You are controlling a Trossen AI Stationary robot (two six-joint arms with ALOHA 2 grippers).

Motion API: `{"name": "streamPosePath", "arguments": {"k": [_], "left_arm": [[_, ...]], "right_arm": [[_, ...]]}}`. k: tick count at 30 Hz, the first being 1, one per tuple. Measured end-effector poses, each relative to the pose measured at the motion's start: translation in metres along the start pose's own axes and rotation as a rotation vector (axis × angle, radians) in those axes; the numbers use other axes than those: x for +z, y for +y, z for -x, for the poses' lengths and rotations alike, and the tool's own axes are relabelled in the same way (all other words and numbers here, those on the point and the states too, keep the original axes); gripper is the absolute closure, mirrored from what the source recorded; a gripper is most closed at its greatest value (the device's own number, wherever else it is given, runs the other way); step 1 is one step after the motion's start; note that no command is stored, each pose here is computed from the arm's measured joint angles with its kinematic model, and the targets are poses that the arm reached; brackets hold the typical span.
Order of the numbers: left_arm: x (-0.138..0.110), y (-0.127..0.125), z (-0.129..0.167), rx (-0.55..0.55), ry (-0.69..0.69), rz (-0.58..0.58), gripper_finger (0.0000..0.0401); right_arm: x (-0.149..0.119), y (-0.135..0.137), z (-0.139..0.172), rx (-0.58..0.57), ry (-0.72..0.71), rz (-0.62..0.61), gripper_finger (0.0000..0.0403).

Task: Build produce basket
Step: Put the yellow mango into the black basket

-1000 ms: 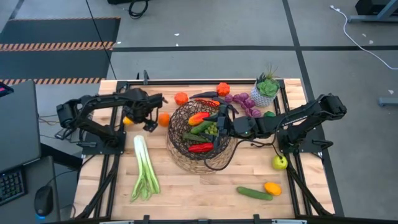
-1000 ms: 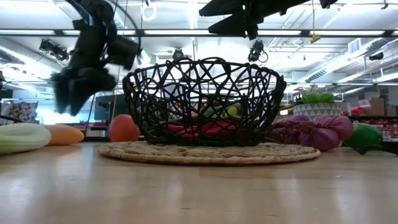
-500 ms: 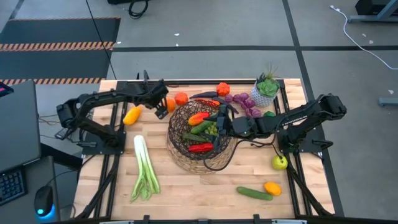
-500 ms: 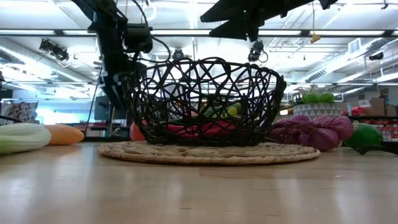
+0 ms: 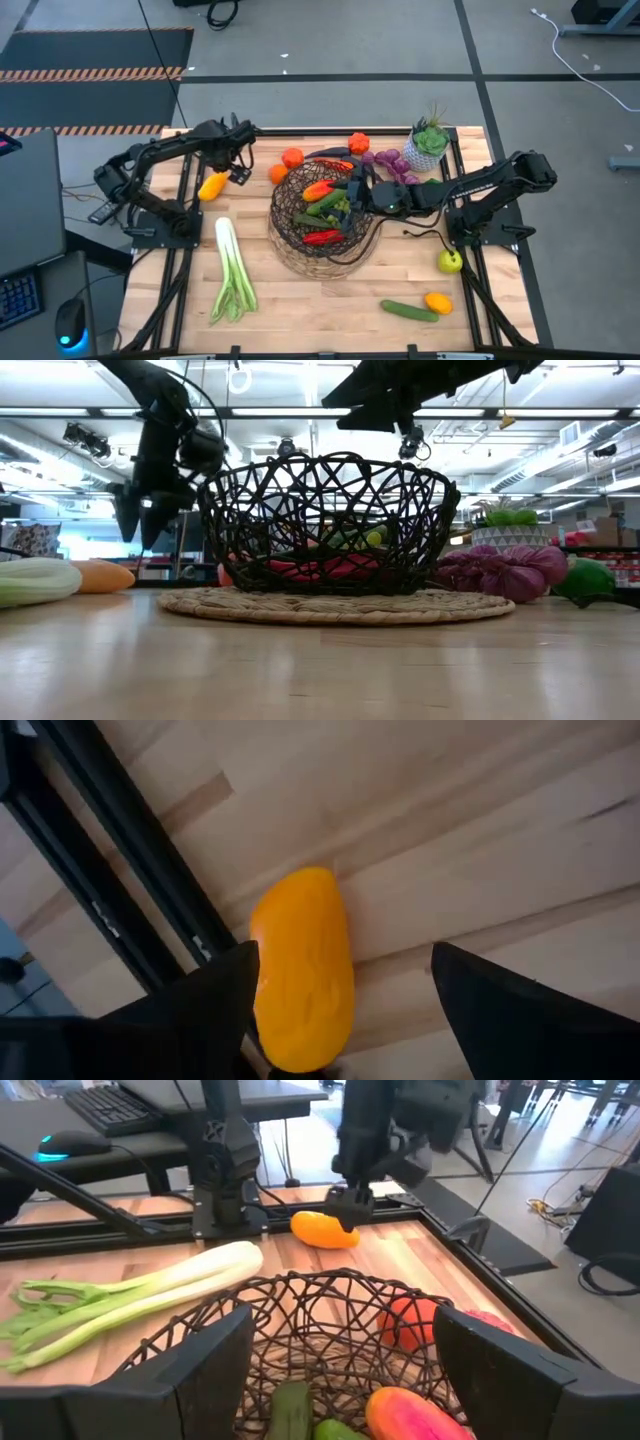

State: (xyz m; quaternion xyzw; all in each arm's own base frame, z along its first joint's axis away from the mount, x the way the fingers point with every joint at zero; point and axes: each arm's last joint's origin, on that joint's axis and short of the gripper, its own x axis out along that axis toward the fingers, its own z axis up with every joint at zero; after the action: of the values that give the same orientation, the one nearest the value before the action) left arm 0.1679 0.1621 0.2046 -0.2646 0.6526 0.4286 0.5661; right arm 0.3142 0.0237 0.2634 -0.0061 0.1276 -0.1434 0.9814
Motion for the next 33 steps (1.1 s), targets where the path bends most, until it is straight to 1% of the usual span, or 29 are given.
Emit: {"name": "streamPosePath", "arguments": {"k": [5, 9, 12, 17, 21, 25, 33], "left_arm": [[0.007, 0.0, -0.028, 0.075, 0.172, 0.008, 0.0099], [0.014, 0.0, -0.047, 0.097, 0.258, 0.009, 0.0099], [0.015, -0.001, -0.054, 0.103, 0.289, 0.005, 0.0099], [0.015, -0.004, -0.056, 0.046, 0.321, -0.007, 0.0099], [0.015, -0.004, -0.056, 0.039, 0.321, -0.014, 0.0106], [0.015, -0.005, -0.056, 0.039, 0.321, -0.024, 0.0135], [0.012, -0.012, -0.054, 0.042, 0.324, -0.087, 0.0228]], "right_arm": [[0.0, 0.0, 0.0, 0.0, 0.0, 0.005, 0.0089], [0.0, 0.0, 0.0, 0.001, 0.0, 0.007, 0.0089], [-0.001, 0.0, 0.0, 0.001, 0.013, 0.012, 0.0089], [-0.006, -0.001, 0.0, -0.002, 0.061, 0.019, 0.0089], [-0.009, -0.001, 0.0, -0.006, 0.088, 0.014, 0.0089], [-0.01, -0.002, 0.0, -0.007, 0.099, 0.01, 0.0089], [-0.01, -0.002, 0.0, -0.007, 0.099, 0.01, 0.0089]]}}
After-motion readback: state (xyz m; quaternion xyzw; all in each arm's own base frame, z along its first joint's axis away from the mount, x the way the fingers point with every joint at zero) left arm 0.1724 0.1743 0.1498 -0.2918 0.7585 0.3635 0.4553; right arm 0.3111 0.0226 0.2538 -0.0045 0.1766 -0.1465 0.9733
